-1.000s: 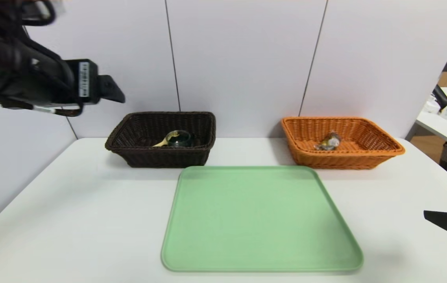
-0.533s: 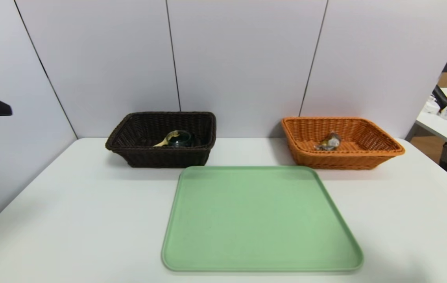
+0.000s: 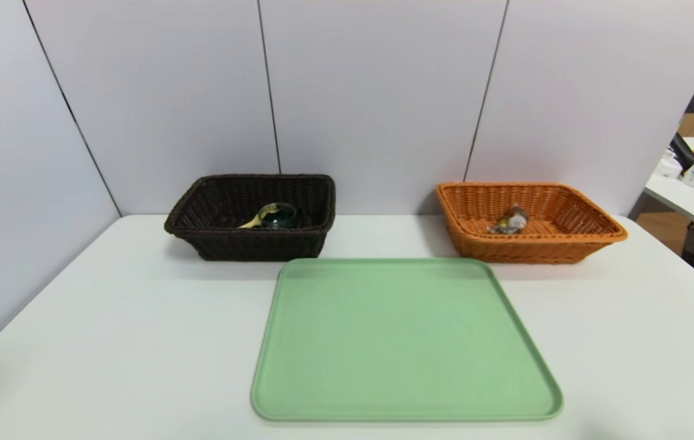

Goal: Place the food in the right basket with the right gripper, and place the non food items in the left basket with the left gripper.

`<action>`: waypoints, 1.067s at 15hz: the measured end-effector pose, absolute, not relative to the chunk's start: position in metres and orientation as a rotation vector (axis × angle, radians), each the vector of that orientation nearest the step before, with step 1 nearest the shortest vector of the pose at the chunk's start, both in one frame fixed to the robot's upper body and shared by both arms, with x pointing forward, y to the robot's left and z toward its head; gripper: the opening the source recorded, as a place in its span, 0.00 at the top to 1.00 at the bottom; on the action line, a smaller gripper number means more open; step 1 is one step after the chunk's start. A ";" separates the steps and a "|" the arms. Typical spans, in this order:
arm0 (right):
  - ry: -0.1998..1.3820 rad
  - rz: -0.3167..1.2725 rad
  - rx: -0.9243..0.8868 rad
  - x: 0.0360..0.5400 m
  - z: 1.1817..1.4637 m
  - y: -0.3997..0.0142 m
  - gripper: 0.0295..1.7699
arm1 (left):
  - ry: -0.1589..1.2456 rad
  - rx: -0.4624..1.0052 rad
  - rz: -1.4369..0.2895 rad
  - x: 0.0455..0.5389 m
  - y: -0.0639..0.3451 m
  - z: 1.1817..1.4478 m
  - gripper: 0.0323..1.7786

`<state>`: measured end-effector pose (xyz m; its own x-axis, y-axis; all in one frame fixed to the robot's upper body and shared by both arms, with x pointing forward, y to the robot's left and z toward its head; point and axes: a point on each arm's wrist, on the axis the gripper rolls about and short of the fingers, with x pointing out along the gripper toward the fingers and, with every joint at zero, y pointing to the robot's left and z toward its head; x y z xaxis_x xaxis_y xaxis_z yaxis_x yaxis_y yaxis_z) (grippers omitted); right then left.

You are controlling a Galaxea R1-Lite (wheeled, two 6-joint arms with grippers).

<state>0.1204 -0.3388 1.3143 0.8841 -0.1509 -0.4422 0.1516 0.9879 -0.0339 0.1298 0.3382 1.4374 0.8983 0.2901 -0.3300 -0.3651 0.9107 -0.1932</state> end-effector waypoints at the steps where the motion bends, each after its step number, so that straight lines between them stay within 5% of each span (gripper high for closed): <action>1: 0.439 -0.153 0.006 0.113 1.311 -0.340 0.04 | 0.296 -0.261 0.357 0.121 0.340 1.429 0.05; 9: 0.231 -0.224 0.052 0.061 1.287 -0.344 0.04 | 0.188 -0.257 0.284 0.062 0.342 1.386 0.05; 16: 0.101 -0.224 0.055 0.035 1.275 -0.343 0.04 | 0.114 -0.090 0.200 0.021 0.342 1.331 0.05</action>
<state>0.0354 -0.3426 1.2753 0.9700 -0.2187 -0.1063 0.2242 0.9736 0.0427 0.0211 0.3417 1.3311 0.9735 0.1933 -0.1220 -0.2036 0.9760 -0.0776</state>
